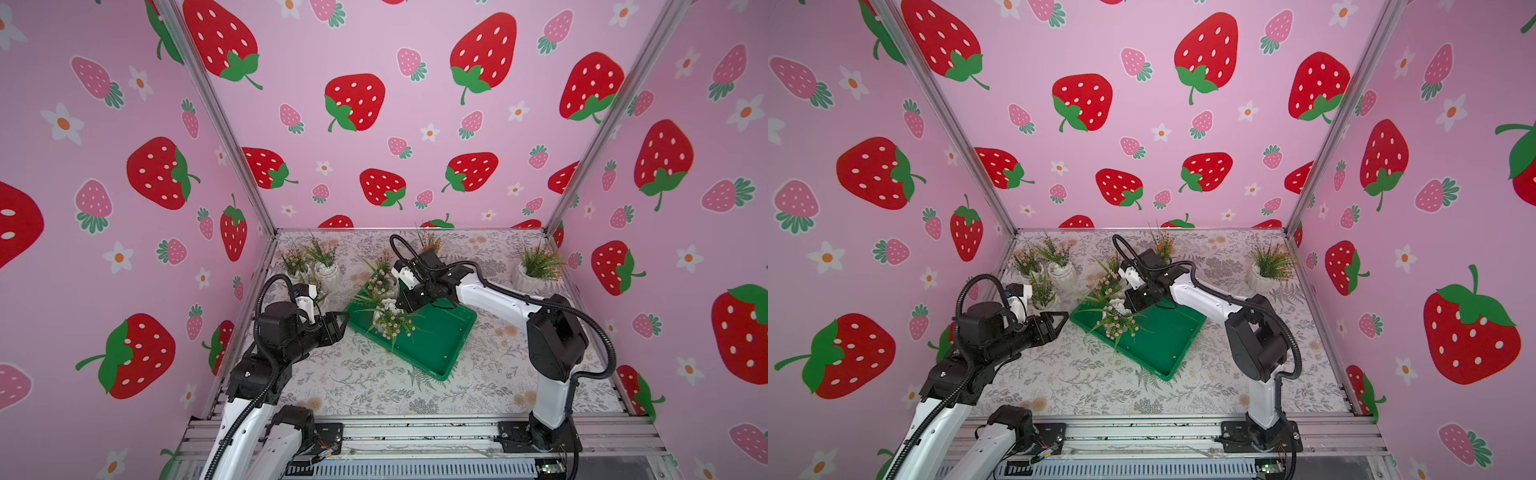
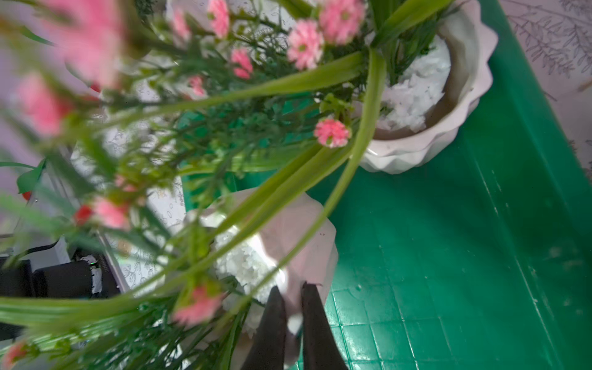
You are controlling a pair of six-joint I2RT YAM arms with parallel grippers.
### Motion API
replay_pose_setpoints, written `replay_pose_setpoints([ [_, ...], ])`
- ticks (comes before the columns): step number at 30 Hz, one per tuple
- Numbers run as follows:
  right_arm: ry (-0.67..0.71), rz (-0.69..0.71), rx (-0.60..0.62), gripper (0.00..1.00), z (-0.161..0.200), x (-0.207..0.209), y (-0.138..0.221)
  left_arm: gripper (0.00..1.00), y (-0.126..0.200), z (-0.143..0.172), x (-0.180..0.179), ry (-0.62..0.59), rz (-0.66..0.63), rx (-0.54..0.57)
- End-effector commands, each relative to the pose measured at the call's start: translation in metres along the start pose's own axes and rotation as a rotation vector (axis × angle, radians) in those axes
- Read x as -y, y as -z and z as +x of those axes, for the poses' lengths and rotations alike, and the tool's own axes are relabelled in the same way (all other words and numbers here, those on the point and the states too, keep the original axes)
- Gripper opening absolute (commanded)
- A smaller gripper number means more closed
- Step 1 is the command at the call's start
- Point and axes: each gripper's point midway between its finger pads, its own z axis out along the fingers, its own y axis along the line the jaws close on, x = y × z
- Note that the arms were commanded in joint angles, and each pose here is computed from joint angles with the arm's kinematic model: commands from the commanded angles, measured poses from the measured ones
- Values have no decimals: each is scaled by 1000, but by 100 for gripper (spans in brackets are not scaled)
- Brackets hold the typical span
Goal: Put the potted gypsophila into the storage box
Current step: Place the baby's breath potted plant at the storage box.
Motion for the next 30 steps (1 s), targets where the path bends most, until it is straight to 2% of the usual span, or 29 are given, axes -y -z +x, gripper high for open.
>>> replay_pose_setpoints([
  [1,-12,3,86,0,-30,-13,8,64,-1,-1,8,-23,48,-4],
  [11,-108,64,91,0,-38,-4,-22,64,-1,-4,8,-14,62,-2],
  [18,-151,57,107,0,-48,-3,-32,65,-3,-5,9,-7,81,-9],
  [30,-217,37,121,7,-56,-2,-48,65,-5,-9,8,21,110,-7],
])
